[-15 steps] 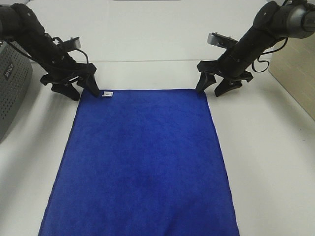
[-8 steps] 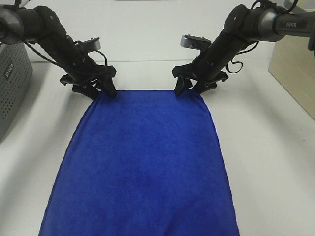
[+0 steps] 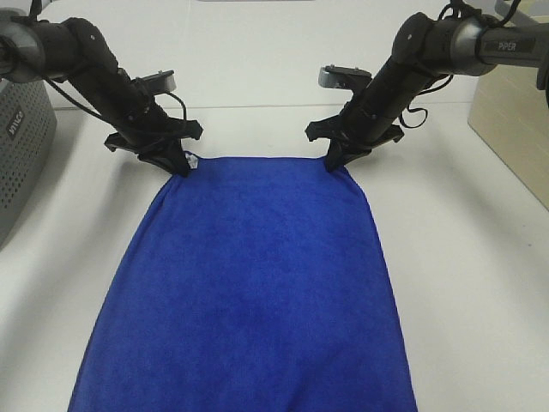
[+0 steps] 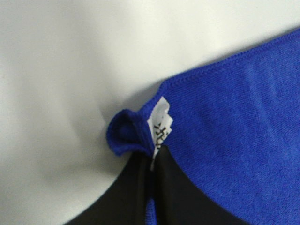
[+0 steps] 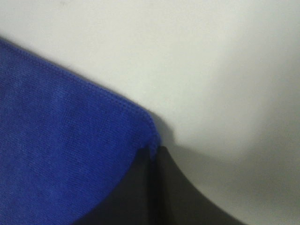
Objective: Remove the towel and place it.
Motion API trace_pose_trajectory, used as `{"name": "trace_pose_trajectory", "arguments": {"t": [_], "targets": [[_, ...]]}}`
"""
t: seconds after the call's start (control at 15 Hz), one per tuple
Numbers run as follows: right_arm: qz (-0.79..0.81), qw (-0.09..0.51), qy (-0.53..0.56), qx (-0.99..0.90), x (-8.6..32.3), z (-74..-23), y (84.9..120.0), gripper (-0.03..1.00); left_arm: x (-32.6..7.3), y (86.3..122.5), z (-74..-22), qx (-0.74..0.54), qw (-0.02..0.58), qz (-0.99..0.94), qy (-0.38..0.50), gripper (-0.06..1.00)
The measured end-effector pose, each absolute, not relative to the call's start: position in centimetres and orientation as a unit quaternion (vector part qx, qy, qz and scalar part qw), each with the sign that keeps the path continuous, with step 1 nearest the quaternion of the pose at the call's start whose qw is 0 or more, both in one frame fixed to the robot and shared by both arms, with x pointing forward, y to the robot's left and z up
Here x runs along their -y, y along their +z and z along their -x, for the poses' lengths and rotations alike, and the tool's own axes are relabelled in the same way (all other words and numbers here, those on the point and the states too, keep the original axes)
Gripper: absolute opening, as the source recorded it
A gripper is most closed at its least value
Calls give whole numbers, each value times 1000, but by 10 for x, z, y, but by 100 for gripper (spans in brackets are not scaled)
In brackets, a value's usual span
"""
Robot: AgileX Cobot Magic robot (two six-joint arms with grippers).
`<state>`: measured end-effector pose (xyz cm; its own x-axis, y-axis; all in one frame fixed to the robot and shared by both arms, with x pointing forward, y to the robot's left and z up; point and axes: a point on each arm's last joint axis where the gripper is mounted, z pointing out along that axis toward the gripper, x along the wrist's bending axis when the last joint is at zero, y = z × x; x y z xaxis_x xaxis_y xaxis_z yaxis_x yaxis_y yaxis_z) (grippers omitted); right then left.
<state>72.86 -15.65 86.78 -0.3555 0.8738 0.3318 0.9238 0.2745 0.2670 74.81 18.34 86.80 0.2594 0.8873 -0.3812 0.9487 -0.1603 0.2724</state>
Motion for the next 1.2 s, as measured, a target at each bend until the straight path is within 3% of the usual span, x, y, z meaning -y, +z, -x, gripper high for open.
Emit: {"name": "trace_pose_trajectory", "arguments": {"t": [0.33,0.73,1.2], "targets": [[534,10,-201,821,160,-738,873,2,-183,870,-753,-597,234,-767,-28,2],[503,-107,-282,810,158,-769,909,2,-186,890,-777,-588,291,-751,71,2],[482,-199,-335,785,159,-785,921,2,-189,913,-800,-562,363,-719,188,2]]}}
